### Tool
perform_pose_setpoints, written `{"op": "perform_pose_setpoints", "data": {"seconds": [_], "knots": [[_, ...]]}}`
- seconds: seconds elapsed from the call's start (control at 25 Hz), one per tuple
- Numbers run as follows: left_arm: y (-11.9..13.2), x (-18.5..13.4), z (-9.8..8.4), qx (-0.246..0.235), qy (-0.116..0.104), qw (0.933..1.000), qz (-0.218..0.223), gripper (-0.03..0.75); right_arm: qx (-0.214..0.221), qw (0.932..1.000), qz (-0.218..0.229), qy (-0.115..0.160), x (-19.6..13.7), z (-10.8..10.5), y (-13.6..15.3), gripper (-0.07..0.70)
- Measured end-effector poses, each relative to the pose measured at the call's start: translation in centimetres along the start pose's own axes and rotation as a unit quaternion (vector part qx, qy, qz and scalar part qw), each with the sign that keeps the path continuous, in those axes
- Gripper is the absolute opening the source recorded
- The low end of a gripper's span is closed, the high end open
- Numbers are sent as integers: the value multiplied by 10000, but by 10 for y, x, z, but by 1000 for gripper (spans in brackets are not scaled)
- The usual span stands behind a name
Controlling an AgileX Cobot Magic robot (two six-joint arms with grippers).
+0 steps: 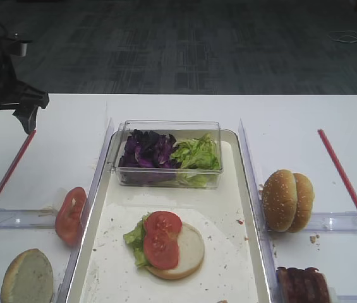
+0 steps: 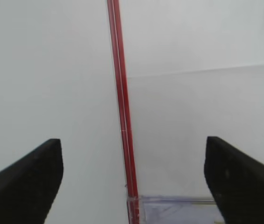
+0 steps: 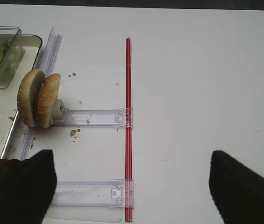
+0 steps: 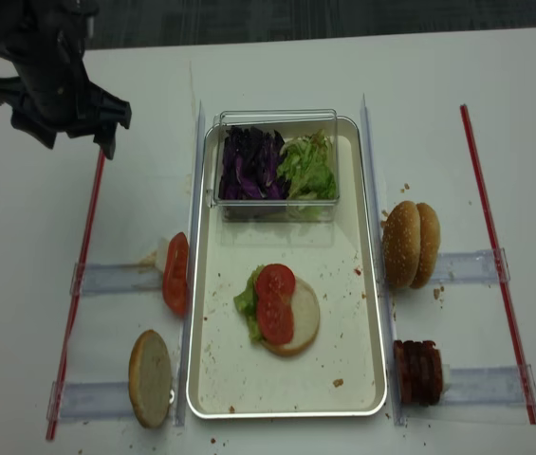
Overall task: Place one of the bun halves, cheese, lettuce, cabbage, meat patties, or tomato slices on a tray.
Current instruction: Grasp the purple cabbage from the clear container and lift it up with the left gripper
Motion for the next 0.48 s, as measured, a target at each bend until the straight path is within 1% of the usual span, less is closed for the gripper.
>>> {"op": "perform_pose_setpoints", "data": {"seconds": [0.28, 0.32, 0.4, 0.48], "knots": [[2, 9, -5, -121, -16, 9999, -62, 600, 0, 10000, 0, 0, 0, 0, 0, 685], [1, 10, -6, -144, 16, 9999, -79, 600, 0, 10000, 0, 0, 0, 0, 0, 685], [0, 10, -15, -195, 185, 9996, -104, 600, 0, 10000, 0, 0, 0, 0, 0, 685], [-3, 12, -30, -293, 356, 9988, -179, 600, 0, 10000, 0, 0, 0, 0, 0, 685]]}}
Point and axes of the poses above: a point on each arm's last joint axis where the gripper is mounted, y pointing out along that axis toward the gripper, z along the wrist's bending axis when the last joint is at zero, x = y × z, the point moved 8 cm from there along y, pointing out along that axis toward the gripper
